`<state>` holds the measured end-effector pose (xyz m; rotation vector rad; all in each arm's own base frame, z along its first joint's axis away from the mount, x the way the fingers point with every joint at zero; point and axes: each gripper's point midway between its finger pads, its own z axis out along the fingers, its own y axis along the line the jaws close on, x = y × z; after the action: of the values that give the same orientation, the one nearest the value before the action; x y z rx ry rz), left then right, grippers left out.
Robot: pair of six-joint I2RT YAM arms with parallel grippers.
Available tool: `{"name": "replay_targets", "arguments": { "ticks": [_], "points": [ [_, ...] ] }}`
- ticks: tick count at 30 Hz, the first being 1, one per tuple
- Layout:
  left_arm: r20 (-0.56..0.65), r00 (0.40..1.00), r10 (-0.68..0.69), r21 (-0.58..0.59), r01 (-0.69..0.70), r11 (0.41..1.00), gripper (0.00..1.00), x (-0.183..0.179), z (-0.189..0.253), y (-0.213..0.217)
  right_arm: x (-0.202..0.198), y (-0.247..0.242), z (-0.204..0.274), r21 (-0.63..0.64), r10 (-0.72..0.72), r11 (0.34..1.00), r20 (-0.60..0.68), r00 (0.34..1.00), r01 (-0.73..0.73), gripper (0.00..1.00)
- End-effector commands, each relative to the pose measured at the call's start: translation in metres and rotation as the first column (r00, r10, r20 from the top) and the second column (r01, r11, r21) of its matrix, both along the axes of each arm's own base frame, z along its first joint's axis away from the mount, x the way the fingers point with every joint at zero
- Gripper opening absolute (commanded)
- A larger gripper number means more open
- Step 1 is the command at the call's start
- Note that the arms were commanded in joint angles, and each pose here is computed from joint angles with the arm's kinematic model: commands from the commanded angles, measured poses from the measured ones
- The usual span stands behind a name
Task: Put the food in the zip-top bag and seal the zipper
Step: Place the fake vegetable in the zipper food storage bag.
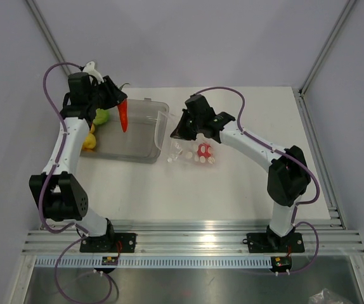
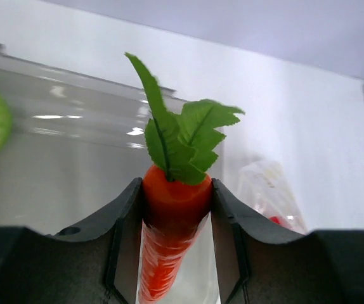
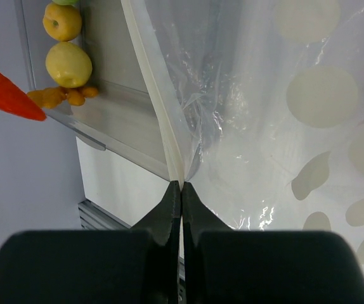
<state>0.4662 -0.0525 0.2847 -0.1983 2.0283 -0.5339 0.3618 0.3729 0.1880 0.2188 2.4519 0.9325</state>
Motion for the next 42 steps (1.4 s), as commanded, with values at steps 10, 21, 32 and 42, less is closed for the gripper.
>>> {"name": "replay_targets", "arguments": {
  "ticks": [10,21,32,42],
  "points": [
    [0.449,0.875,-0.178,-0.252,0.316,0.915,0.0,-0.056,0.072,-0.113,0.004,0.026,0.041,0.151,0.03,0.988,0.023,0.999,-0.033,0.0],
    [0.424,0.881,-0.212,-0.295,0.355,0.887,0.0,-0.06,0.042,-0.144,-0.004,0.028,0.066,0.236,0.037,0.971,0.039,0.999,-0.046,0.0],
    [0.392,0.889,-0.237,-0.251,0.351,0.902,0.0,-0.072,0.022,-0.14,-0.005,0.027,0.099,0.32,0.026,0.946,0.077,0.997,-0.05,0.0],
    [0.276,0.885,-0.374,-0.225,0.438,0.87,0.03,-0.085,0.0,-0.153,-0.003,0.021,0.11,0.379,-0.036,0.925,0.112,0.993,-0.01,0.0]
  ]
}}
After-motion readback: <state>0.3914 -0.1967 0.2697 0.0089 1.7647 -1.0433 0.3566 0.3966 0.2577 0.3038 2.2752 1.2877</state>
